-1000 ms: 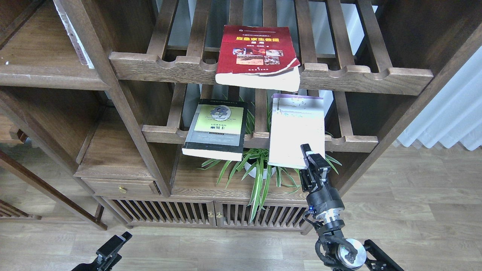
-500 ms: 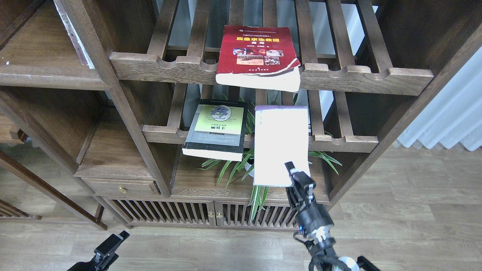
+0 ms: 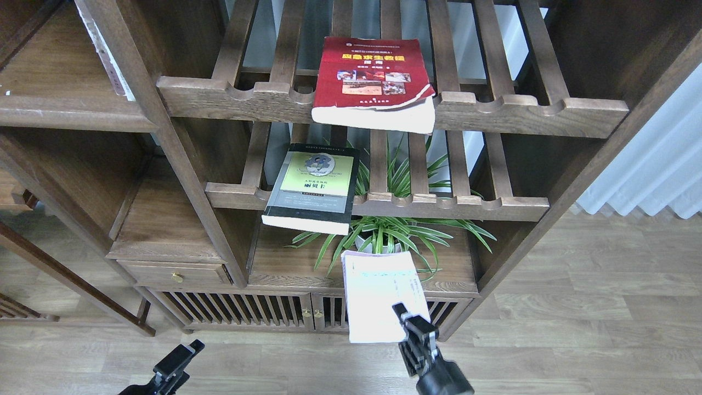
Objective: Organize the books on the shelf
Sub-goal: 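Pull the white book down off the shelf with the right gripper, then grasp the white book with the left gripper from the right gripper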
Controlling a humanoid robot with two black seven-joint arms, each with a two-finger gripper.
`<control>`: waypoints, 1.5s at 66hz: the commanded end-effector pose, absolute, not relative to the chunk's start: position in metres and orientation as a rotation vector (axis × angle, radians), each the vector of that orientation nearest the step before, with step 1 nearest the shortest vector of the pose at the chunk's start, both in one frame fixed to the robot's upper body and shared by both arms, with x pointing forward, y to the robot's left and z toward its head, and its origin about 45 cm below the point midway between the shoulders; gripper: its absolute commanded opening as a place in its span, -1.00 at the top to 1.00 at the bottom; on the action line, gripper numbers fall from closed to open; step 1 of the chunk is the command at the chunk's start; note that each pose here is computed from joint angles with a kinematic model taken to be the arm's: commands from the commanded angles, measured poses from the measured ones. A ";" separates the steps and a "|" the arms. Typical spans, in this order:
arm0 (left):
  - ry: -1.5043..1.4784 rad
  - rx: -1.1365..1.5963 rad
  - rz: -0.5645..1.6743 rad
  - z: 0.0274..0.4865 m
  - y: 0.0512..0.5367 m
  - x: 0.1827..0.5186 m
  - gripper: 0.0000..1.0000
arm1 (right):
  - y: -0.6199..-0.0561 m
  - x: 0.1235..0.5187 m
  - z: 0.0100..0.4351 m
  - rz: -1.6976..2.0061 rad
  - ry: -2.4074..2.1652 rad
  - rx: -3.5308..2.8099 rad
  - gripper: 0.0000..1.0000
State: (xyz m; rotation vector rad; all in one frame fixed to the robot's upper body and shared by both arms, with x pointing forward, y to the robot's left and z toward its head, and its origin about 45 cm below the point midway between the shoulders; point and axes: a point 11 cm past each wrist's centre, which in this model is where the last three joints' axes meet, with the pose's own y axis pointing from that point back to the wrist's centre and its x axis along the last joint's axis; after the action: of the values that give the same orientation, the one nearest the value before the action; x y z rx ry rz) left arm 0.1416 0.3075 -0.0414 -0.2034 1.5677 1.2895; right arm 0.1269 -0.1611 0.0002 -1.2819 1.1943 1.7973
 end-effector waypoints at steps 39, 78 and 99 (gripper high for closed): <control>1.668 -0.265 1.011 -0.027 0.201 0.141 -1.00 | -0.122 0.092 -0.011 2.052 1.050 -1.447 0.87; 1.701 -0.276 0.946 -0.028 0.165 0.141 -0.75 | -0.097 0.062 -0.011 2.175 0.956 -1.443 0.86; 1.713 -0.233 0.925 -0.030 0.161 0.132 0.48 | -0.097 0.058 -0.012 2.180 0.964 -1.439 0.84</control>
State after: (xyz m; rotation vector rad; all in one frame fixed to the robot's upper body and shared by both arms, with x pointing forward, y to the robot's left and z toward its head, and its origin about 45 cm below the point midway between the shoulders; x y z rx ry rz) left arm 0.1322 0.1580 -0.0295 -0.2421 1.7148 0.9225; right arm 0.0587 -0.0969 -0.0113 -1.4406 0.9614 2.1797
